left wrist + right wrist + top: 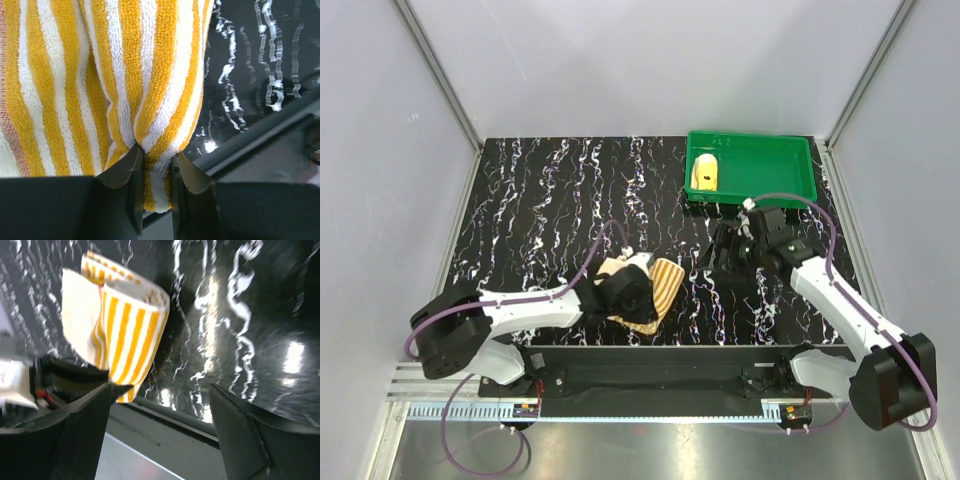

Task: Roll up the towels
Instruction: Roll the towel

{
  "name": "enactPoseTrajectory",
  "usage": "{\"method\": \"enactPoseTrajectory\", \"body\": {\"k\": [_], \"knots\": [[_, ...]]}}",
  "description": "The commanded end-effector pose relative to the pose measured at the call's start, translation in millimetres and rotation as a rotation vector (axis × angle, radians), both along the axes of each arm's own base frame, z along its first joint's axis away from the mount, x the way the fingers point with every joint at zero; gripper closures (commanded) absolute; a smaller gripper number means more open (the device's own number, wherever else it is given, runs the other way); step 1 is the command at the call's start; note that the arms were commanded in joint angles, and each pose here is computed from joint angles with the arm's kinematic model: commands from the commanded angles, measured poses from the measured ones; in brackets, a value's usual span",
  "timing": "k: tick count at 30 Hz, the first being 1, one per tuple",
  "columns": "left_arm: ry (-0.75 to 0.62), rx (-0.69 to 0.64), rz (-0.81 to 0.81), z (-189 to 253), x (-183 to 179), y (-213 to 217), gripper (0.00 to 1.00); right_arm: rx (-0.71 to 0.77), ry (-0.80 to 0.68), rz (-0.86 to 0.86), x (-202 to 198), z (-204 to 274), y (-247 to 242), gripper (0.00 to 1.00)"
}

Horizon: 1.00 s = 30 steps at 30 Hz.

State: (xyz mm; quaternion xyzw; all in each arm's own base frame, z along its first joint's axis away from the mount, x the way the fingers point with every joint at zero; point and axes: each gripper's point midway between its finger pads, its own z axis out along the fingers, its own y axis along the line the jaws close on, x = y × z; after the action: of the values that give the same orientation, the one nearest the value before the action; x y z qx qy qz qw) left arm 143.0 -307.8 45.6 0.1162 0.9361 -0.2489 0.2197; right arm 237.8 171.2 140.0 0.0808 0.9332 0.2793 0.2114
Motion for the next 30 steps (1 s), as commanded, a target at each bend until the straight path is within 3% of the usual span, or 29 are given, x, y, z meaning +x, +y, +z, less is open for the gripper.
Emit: {"method": "enactPoseTrajectory", "body": {"k": [1,6,11,19,30], "knots": [[0.153,-0.204,-0.045,5,-17,-10,0.89,0.199,-0.061,0.078,-8,16,28,0.15],[0.236,-0.386,-0.007,7,-16,-6,0.9,0.317,-0.022,0.122,-22,-5,42,0.14],[0.302,-0.487,0.043,2,-13,1,0.9,0.378,-0.021,0.156,-27,-16,55,0.13],[0.353,-0.481,0.088,-10,-9,13,0.89,0.317,0.02,0.226,-30,-59,88,0.13],[0.463,-0.43,0.178,-43,-19,41,0.87,0.348,0.041,0.264,-25,-97,117,0.14]]}}
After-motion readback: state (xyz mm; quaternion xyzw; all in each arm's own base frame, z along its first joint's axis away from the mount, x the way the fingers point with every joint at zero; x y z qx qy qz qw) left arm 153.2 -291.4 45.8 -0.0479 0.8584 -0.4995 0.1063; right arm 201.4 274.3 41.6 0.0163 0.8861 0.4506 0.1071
